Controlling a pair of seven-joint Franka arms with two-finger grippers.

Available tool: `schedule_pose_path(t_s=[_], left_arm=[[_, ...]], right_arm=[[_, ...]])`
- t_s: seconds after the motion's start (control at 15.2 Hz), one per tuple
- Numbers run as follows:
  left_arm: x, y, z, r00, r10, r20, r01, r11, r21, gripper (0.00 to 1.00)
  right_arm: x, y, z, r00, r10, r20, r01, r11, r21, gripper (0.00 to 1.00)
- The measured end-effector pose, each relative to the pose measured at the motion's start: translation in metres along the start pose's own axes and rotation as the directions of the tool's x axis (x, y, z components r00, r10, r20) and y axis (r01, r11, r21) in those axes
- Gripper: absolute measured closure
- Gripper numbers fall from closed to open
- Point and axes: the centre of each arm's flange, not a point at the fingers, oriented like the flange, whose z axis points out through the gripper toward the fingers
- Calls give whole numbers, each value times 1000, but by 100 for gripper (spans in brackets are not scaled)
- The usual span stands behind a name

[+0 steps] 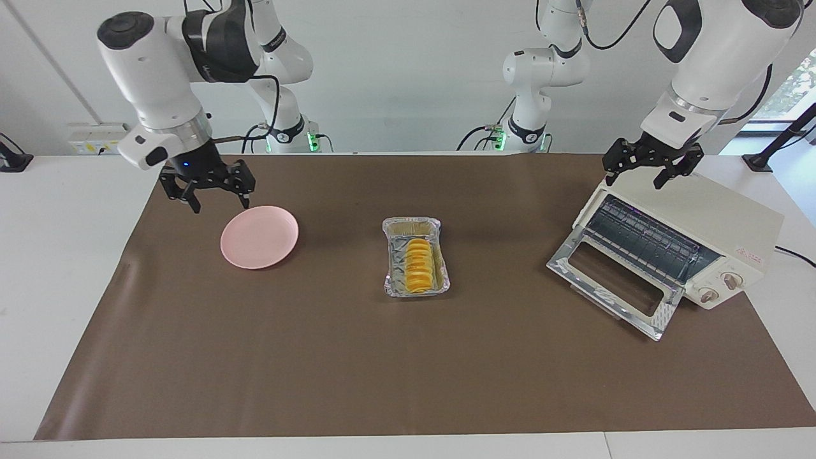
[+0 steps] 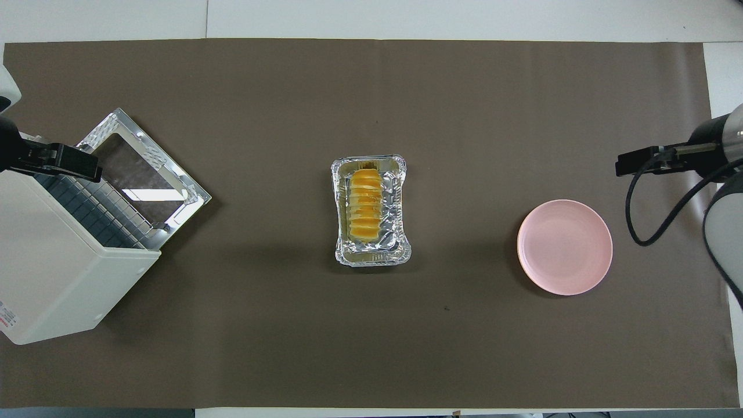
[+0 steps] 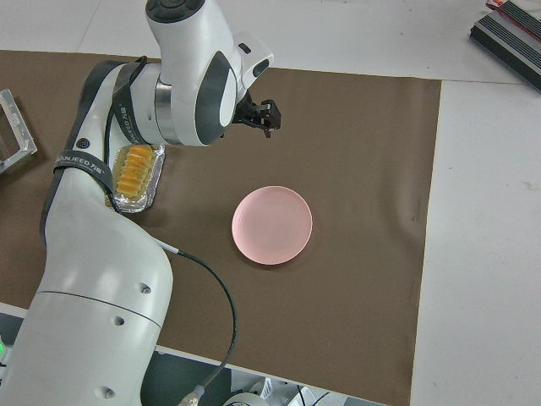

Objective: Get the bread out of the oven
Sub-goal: 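Reach the right gripper to the foil tray and grasp its edge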

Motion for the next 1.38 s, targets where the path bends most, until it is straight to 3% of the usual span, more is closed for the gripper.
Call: schedule_pose_path(t_s=[0.39, 0.66, 0.98, 1.38], left_arm=[[0, 4, 0, 1000, -13, -1, 13, 1000, 0, 0], [0, 4, -1, 1000, -15, -4, 15, 1000, 0, 0], [-1, -3, -2, 1000, -31, -4, 31, 1000, 0, 0], [-1, -3, -2, 999, -32, -5, 32, 999, 0, 0]], right_arm=[[20, -89, 47, 999, -29, 41, 29, 1000, 2, 0], [31, -158, 89, 999, 16, 34, -17, 999, 35, 0], [18, -241, 134, 995, 82, 60, -84, 996, 34, 0], [17, -273, 189, 995, 88, 46, -89, 996, 32, 0]])
